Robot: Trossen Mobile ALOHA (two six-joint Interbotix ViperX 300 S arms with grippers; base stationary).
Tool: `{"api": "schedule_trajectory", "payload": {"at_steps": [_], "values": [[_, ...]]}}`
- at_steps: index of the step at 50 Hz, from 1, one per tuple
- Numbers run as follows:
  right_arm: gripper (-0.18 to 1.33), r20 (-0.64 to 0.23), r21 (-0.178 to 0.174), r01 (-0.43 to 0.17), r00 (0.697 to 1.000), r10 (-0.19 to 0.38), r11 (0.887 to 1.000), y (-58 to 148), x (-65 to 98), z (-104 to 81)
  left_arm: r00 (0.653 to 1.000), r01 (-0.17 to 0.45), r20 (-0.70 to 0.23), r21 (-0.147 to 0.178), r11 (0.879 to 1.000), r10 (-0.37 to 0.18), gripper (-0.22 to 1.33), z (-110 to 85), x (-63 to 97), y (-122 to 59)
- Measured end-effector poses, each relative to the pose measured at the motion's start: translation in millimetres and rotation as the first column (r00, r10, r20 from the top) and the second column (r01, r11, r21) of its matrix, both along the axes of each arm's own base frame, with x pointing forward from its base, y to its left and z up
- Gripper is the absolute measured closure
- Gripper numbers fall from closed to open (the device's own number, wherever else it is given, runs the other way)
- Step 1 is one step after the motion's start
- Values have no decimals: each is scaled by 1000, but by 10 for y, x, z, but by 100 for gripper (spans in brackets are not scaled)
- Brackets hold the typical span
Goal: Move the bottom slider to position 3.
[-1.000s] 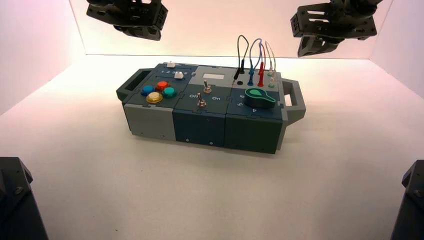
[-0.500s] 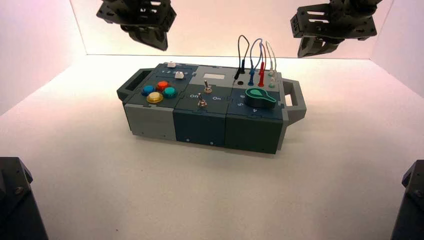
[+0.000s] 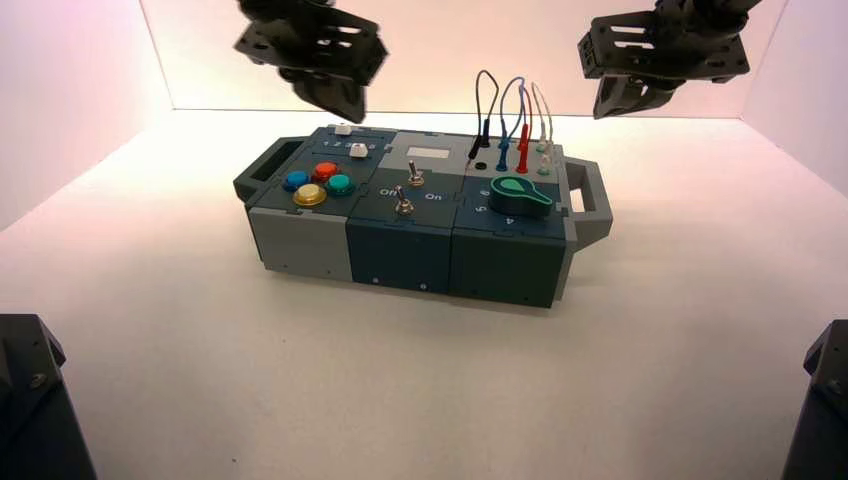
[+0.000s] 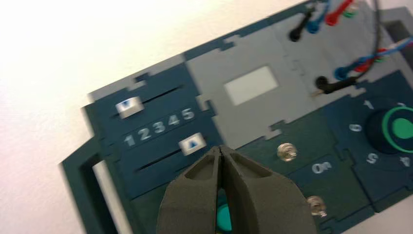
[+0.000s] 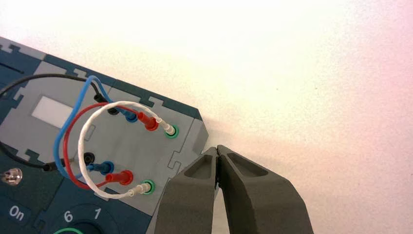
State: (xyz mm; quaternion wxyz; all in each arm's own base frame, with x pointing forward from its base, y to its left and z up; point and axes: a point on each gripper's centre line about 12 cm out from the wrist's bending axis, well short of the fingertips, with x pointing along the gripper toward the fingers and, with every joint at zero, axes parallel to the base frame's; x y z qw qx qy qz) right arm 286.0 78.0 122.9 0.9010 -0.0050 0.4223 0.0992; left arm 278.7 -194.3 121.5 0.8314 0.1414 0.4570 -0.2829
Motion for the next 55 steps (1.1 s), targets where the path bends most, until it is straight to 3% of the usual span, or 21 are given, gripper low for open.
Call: {"api": "schedule_trajectory", "payload": {"at_steps": [36, 55], "values": [[129, -37, -14, -12, 999, 12, 1000, 14, 19, -50, 996, 12, -91, 62, 998, -6, 128, -364, 115, -88], [129, -39, -15, -11, 999, 10, 1000, 9, 18, -51, 997, -24, -70, 55, 998, 28, 128, -373, 211, 0]]}}
